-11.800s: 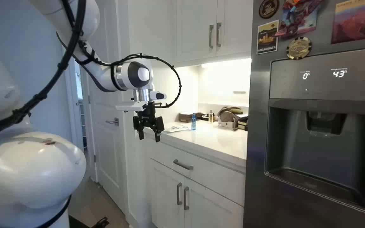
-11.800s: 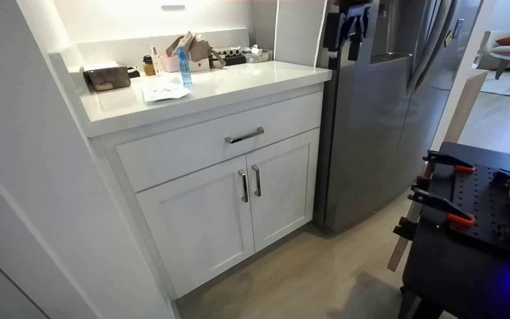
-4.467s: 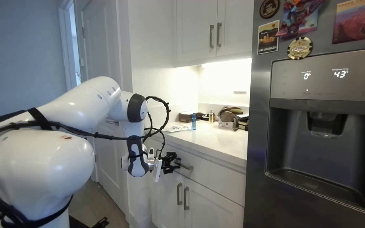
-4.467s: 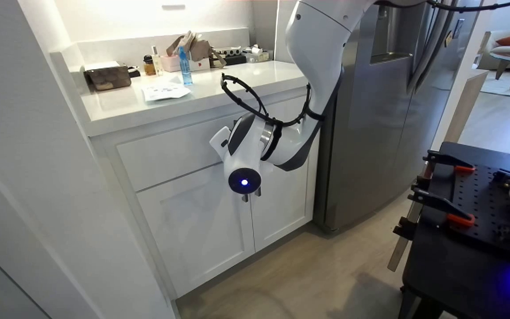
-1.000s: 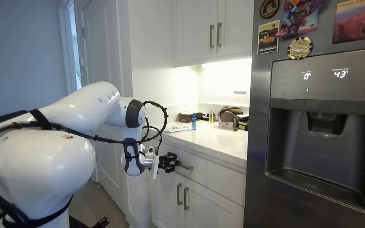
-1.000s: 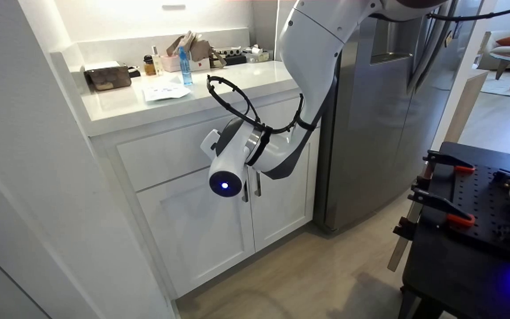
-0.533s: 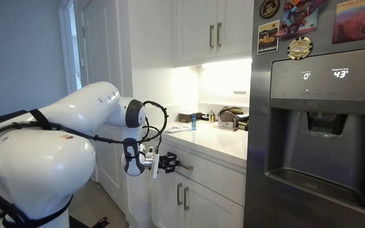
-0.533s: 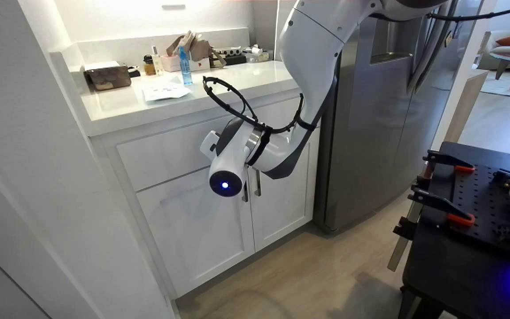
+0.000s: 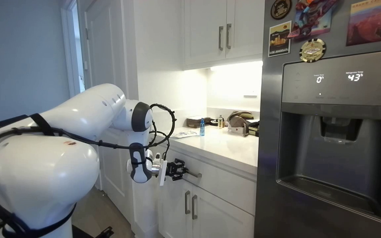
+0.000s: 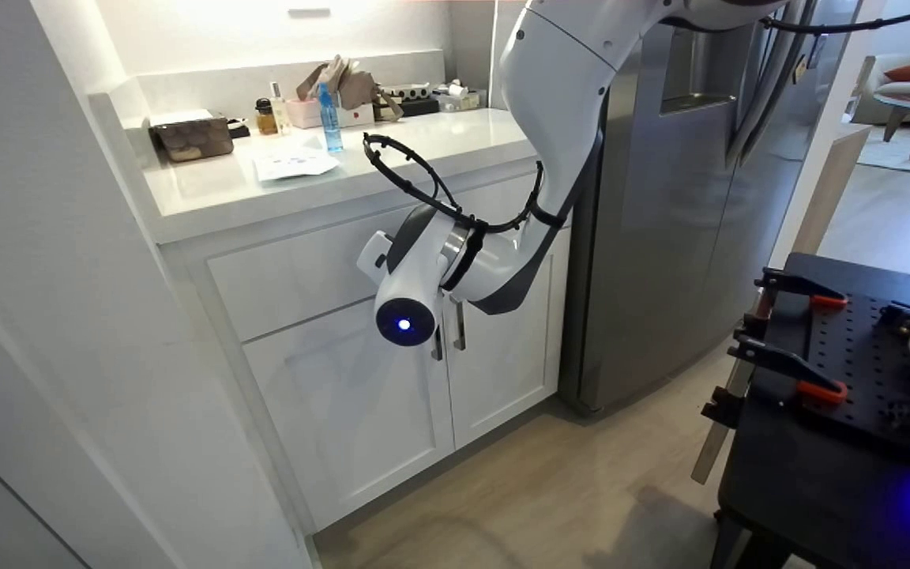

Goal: Open the drawer

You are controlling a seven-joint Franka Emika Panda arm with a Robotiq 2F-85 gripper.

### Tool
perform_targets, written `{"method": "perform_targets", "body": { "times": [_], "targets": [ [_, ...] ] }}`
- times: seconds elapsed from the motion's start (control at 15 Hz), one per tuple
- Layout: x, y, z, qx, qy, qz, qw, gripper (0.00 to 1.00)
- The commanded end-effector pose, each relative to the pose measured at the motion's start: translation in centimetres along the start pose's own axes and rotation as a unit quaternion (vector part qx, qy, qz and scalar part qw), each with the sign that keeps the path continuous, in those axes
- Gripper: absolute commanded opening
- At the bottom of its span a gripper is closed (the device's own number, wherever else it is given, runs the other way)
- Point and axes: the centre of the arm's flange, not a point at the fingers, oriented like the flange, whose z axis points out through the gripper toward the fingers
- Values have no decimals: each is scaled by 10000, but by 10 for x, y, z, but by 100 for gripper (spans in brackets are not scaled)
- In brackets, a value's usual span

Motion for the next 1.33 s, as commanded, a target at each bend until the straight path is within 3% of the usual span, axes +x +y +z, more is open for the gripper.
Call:
{"method": "perform_targets", "body": {
  "times": [0.0, 0.2, 1.13, 1.2, 1.27],
  "targets": [
    [10, -9, 6, 562, 591, -24, 9967, 3],
    [9, -10, 11, 775, 721, 0, 9944, 3],
    [3, -9, 8, 1169, 579, -201, 9912, 3],
    [-73, 32, -9, 1177, 621, -194, 9909, 3],
    [-76, 35, -7, 1210, 683, -232, 9900, 3]
  ]
}}
